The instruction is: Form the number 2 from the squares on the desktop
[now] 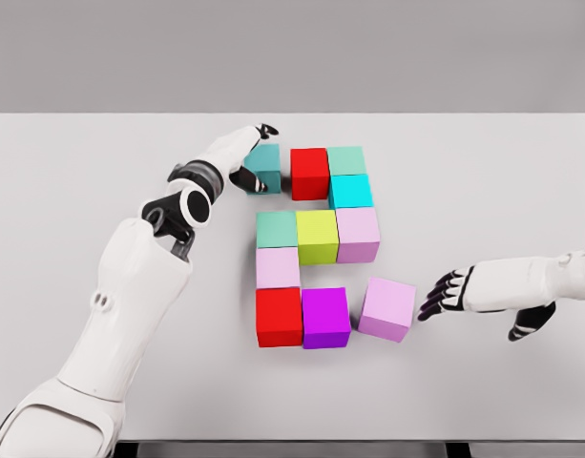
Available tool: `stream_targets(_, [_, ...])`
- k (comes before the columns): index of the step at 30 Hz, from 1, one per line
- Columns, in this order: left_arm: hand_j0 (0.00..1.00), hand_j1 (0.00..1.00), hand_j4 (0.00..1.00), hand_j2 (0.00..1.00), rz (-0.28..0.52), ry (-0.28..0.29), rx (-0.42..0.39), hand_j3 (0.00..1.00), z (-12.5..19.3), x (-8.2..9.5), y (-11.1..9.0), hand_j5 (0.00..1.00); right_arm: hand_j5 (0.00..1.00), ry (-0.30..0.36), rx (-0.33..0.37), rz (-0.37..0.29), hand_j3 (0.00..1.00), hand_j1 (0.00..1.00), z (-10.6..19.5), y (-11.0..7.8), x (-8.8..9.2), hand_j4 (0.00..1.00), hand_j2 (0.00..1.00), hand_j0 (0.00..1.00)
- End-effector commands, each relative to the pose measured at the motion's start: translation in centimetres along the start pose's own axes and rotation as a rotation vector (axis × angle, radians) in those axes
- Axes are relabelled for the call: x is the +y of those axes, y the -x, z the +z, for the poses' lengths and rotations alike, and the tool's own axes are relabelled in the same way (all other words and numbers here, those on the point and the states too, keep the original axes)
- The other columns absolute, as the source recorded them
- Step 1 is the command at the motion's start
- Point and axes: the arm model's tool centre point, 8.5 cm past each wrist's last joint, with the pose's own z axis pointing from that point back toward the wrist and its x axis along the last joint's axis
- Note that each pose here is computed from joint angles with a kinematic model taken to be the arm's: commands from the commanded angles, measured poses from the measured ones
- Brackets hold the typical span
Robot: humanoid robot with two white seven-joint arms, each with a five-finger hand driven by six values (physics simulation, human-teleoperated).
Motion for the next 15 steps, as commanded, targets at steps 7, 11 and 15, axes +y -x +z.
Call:
stream_targets(7, [0.91, 0.91, 0.91, 0.91, 0.008, -0.036, -0.03, 0.91, 1.0, 1.0, -0.8, 0.91, 1.0, 0.027, -0.006, -0.001, 1.0, 1.0, -1.0, 0.6, -1.0, 1.0, 1.0, 1.0])
stream_targets(11, [0.96, 0.96, 0.96, 0.96, 0.017, -0.042, -0.044, 0.96, 1.7, 2.3, 0.2, 0.96, 1.0, 0.037, 0.006, -0.003, 1.0, 1.0, -1.0, 1.2, -1.4, 1.0, 1.0, 1.0])
stream_targets(15, [1.0, 1.0, 1.0, 1.0, 0.033, -0.015, -0.058, 1.0, 3.3, 4.3, 3.8, 1.0, 1.0, 0.037, 0.019, -0.017, 1.0, 1.0, -1.0, 1.9, -1.2, 1.0, 1.0, 1.0])
